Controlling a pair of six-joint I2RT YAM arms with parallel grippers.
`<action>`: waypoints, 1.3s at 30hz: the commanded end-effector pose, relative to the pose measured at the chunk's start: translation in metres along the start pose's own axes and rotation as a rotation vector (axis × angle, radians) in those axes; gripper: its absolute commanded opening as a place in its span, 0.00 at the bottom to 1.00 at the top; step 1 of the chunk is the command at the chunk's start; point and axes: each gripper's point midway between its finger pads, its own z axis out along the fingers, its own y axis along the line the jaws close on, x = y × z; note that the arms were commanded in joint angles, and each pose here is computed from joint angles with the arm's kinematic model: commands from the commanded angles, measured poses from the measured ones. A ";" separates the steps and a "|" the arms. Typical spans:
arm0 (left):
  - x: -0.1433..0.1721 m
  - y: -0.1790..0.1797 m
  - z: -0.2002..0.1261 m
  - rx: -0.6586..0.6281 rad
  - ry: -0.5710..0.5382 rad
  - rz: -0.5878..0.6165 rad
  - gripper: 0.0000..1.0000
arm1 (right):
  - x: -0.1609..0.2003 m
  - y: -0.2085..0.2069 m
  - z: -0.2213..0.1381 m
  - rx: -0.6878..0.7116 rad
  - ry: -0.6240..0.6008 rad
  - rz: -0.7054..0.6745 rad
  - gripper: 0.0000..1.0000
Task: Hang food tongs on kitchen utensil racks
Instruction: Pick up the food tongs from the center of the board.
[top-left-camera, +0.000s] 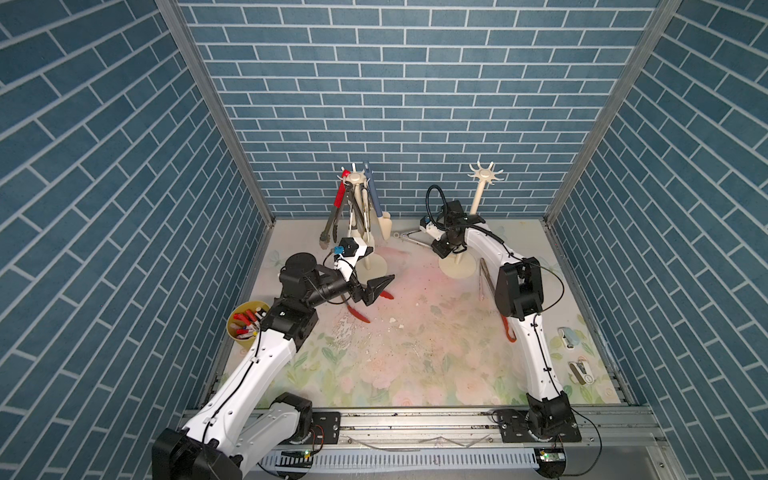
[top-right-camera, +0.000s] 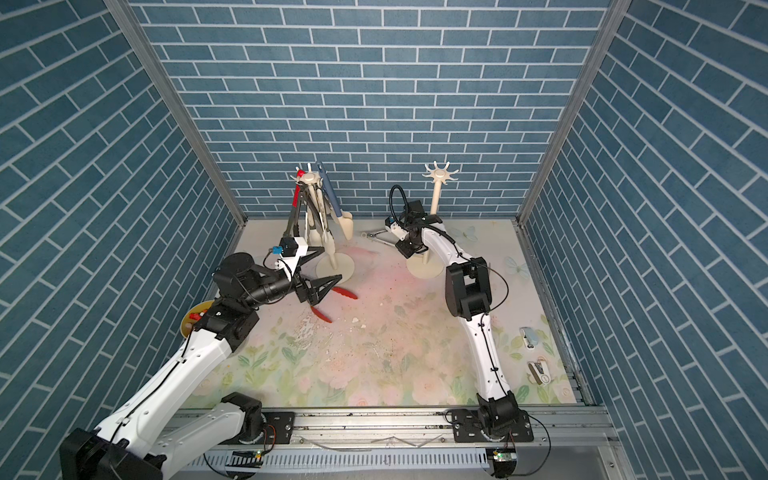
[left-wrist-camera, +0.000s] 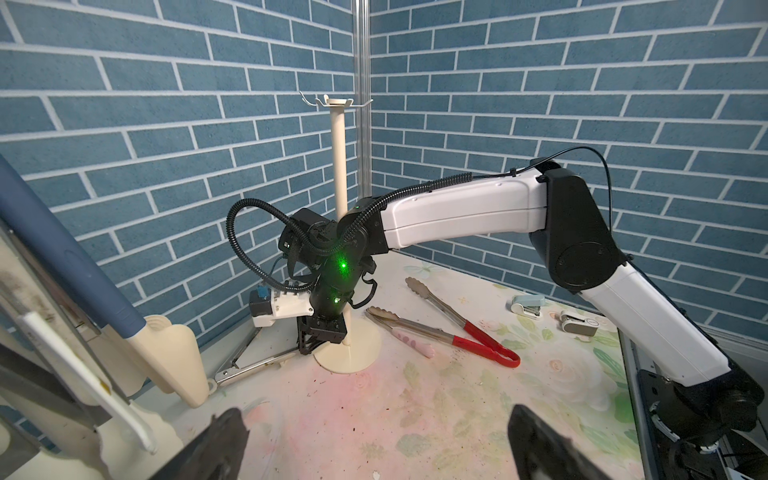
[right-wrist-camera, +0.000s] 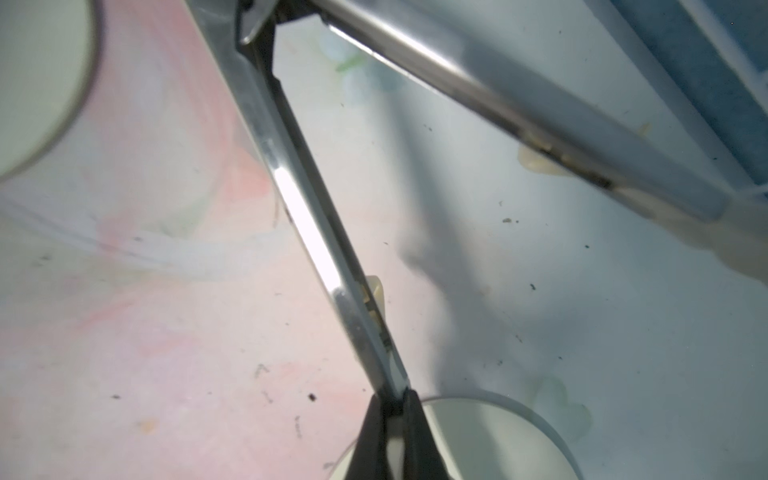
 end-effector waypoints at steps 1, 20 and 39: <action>-0.018 -0.002 -0.005 0.003 -0.047 0.025 0.99 | -0.042 0.028 -0.038 -0.089 -0.140 0.067 0.00; -0.020 0.001 -0.006 -0.002 -0.063 0.017 0.99 | -0.027 0.067 -0.059 -0.167 -0.110 0.279 0.00; -0.016 0.005 -0.004 -0.016 -0.057 0.007 0.99 | 0.032 0.145 -0.082 -0.159 -0.080 0.276 0.00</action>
